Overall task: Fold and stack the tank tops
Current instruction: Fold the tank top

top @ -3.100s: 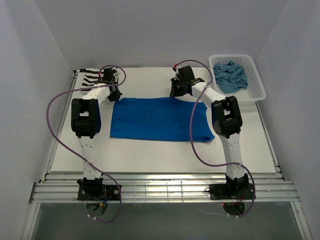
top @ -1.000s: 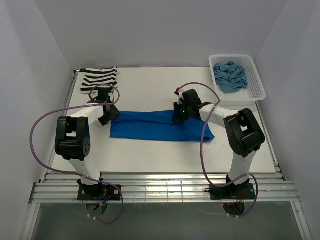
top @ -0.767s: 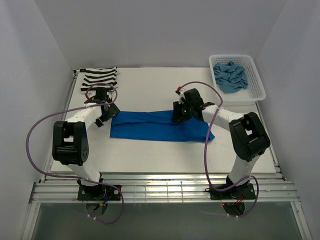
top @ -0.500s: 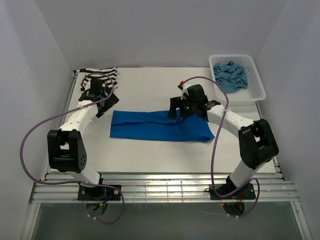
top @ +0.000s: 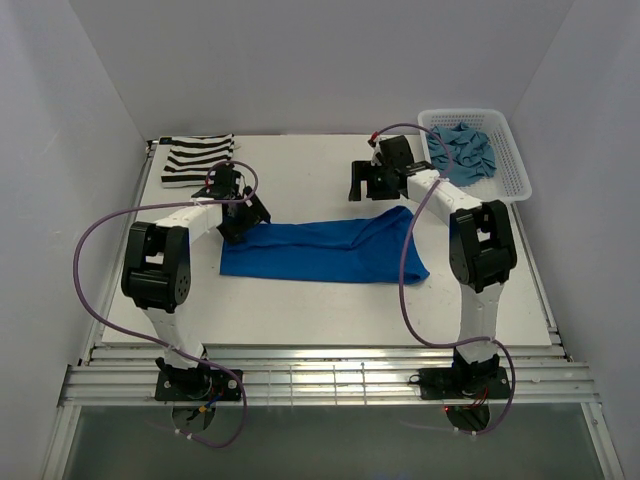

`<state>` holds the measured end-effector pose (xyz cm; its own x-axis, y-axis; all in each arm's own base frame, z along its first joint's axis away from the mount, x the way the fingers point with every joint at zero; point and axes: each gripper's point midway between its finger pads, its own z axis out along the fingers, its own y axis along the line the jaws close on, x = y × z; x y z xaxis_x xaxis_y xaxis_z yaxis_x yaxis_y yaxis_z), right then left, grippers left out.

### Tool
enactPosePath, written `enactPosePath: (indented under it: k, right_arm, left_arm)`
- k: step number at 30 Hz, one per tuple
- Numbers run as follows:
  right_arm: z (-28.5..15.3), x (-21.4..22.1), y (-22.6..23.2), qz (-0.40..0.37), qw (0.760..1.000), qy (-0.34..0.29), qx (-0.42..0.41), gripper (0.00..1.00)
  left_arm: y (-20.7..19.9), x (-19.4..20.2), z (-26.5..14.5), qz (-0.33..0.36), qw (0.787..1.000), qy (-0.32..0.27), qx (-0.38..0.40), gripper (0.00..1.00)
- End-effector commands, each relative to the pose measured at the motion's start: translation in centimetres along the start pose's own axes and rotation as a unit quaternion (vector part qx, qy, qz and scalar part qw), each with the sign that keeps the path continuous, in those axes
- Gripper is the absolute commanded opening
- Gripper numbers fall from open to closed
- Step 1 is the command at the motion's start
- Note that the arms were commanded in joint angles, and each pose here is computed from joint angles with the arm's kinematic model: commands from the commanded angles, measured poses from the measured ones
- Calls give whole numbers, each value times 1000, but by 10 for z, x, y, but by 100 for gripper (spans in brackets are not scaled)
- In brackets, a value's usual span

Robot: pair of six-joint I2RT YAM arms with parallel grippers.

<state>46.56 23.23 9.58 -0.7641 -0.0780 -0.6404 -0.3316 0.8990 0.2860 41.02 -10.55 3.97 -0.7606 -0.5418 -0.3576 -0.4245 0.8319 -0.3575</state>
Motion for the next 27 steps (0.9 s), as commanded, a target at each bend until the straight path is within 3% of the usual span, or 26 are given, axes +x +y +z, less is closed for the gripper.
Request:
enactPosePath:
  k: [1,10,27]
  right_arm:
    - [5,-6,-11,5,1000,16,16,90]
    - [13,21,-35,28,998,50,36,90]
    - [-31,68,-58,43,993,61,88,90]
  left_arm:
    - [-11,-13,-8,0,1000,-18,21,98]
    - [19,2,4,-1,1000,-13,-26,98]
    - [30,2,5,-5,999,-14,-50,98]
